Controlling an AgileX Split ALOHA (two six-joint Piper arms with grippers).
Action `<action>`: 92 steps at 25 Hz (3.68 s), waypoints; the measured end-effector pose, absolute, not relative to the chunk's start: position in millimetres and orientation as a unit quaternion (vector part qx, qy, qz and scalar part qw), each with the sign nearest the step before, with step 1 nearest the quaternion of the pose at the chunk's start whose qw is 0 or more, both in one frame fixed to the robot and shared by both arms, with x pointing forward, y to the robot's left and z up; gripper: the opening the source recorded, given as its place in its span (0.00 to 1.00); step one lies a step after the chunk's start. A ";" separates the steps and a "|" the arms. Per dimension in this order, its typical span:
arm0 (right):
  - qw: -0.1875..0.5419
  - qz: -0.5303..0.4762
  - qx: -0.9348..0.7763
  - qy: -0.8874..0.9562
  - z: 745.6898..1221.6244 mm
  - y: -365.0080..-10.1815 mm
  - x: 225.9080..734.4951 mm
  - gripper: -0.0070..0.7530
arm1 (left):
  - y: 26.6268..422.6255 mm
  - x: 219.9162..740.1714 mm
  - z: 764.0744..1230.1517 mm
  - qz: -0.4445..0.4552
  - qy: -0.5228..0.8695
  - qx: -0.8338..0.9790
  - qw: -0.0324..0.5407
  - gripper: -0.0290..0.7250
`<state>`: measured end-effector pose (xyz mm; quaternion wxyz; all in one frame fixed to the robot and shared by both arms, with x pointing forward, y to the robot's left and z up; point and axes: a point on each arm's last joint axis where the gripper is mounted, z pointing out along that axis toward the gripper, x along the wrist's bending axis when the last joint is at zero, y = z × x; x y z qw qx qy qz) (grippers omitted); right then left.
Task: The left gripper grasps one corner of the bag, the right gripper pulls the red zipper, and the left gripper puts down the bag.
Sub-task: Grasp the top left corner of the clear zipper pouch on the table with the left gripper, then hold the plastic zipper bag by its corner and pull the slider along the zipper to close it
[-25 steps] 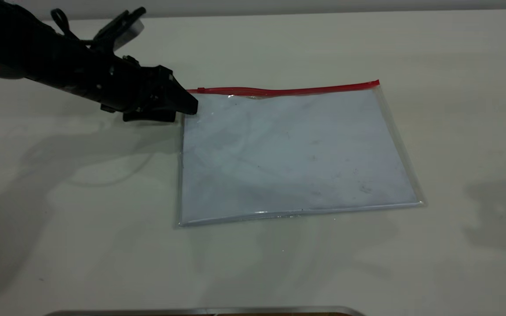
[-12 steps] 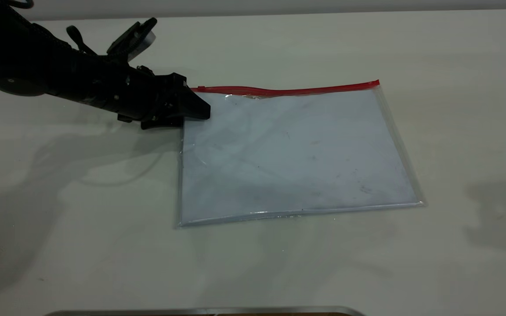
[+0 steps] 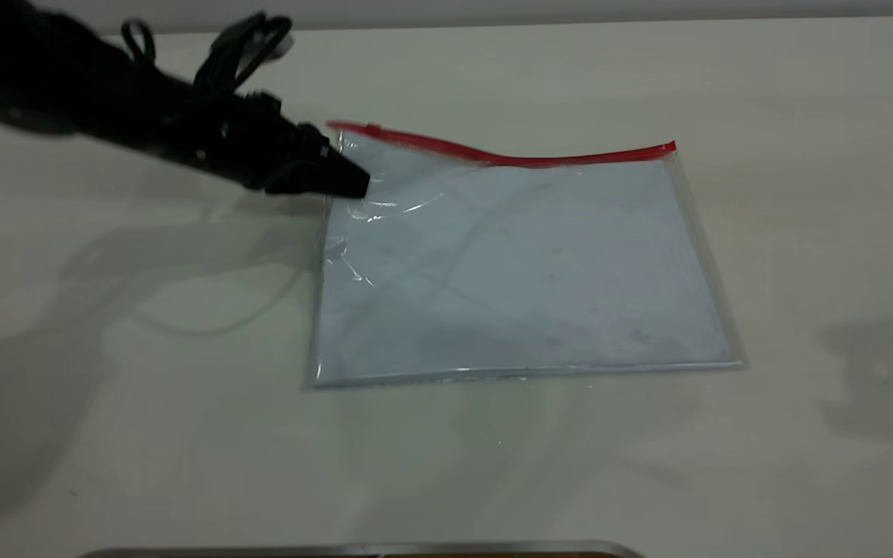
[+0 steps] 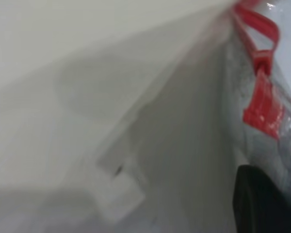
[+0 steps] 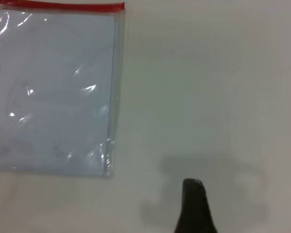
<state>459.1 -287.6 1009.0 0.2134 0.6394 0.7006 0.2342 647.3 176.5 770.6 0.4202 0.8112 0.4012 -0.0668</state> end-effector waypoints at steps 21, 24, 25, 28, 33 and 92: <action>0.157 0.240 0.477 0.831 955.3 -217.1 571.3 0.78 | 166.1 687.3 874.6 0.002 -0.108 0.912 0.396 0.11; 0.143 0.248 0.419 0.862 944.0 -184.9 585.4 0.78 | 166.1 687.2 874.7 0.002 -0.109 0.912 0.396 0.11; 0.133 0.252 0.401 0.871 938.6 -171.2 589.4 0.78 | 166.1 687.2 874.7 0.002 -0.109 0.912 0.396 0.11; 0.114 0.271 0.353 0.888 932.6 -140.4 601.4 0.78 | 166.1 687.2 874.7 0.002 -0.109 0.912 0.396 0.11; 0.069 0.314 0.312 0.894 922.5 -111.8 618.7 0.78 | 164.2 686.6 874.7 0.001 -0.111 0.911 0.396 0.11; -0.003 0.373 0.342 0.862 881.6 -136.9 653.6 0.06 | 134.6 684.8 881.0 -0.001 -0.067 0.890 0.450 0.11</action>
